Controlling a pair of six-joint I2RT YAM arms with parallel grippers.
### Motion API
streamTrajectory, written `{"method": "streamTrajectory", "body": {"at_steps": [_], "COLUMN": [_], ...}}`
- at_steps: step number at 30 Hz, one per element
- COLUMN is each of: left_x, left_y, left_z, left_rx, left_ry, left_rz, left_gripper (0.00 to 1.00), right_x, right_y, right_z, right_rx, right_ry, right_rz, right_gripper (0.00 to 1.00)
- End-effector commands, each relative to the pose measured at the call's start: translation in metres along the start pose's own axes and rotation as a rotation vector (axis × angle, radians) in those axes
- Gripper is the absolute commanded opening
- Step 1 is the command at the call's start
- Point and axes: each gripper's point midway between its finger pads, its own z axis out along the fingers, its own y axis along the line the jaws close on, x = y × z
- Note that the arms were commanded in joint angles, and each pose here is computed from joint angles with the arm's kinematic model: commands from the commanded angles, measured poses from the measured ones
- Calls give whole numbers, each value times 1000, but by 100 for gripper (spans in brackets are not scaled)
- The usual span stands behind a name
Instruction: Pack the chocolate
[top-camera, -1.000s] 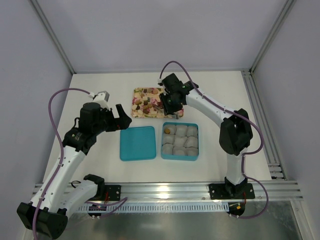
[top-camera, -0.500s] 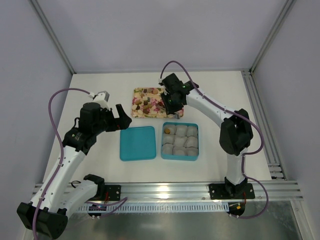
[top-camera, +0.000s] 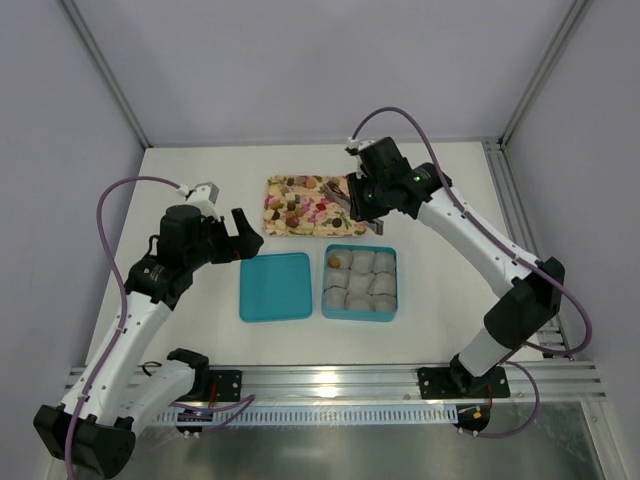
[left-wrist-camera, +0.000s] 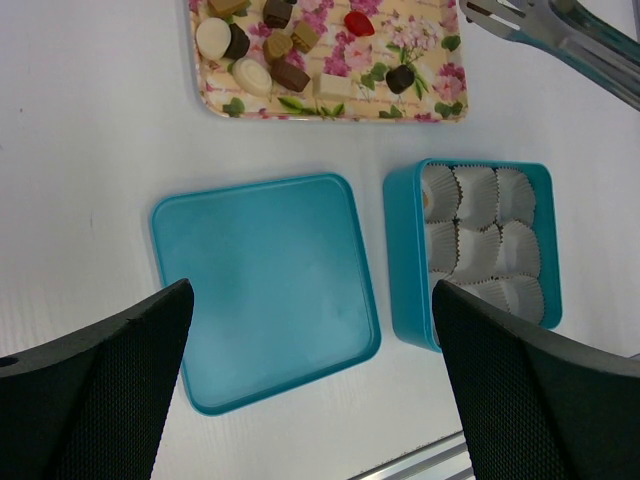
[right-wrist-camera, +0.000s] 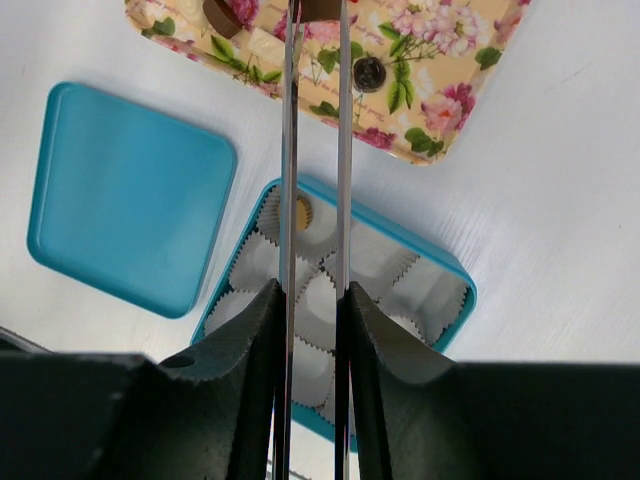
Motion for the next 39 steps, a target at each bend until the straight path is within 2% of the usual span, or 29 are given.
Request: {"method": "streamTrajectory", "body": {"at_steps": [1, 10, 17, 28, 31, 39], "left_x": [-5, -5, -5, -4, -4, -4], "left_y": [-3, -6, -7, -6, -6, -6], "left_z": [-2, -1, 0, 0, 0, 0], "left_rx": [17, 33, 37, 34, 33, 35], "left_ry": [-20, -17, -15, -10, -14, -11], "left_rz": [4, 3, 4, 5, 4, 5], "left_gripper": [100, 100, 100, 100, 100, 100], "right_x": [5, 79, 139, 149, 151, 152], "right_y": [0, -10, -16, -17, -19, -25], "right_z": [-37, -81, -70, -46, -43, -45], "right_rx": [-19, -46, -51, -41, -31, -2], "right_ry": [-50, 8, 109, 142, 142, 144], "right_rz": [31, 85, 134, 142, 145, 140], "right_gripper": [26, 26, 26, 26, 33, 41]}}
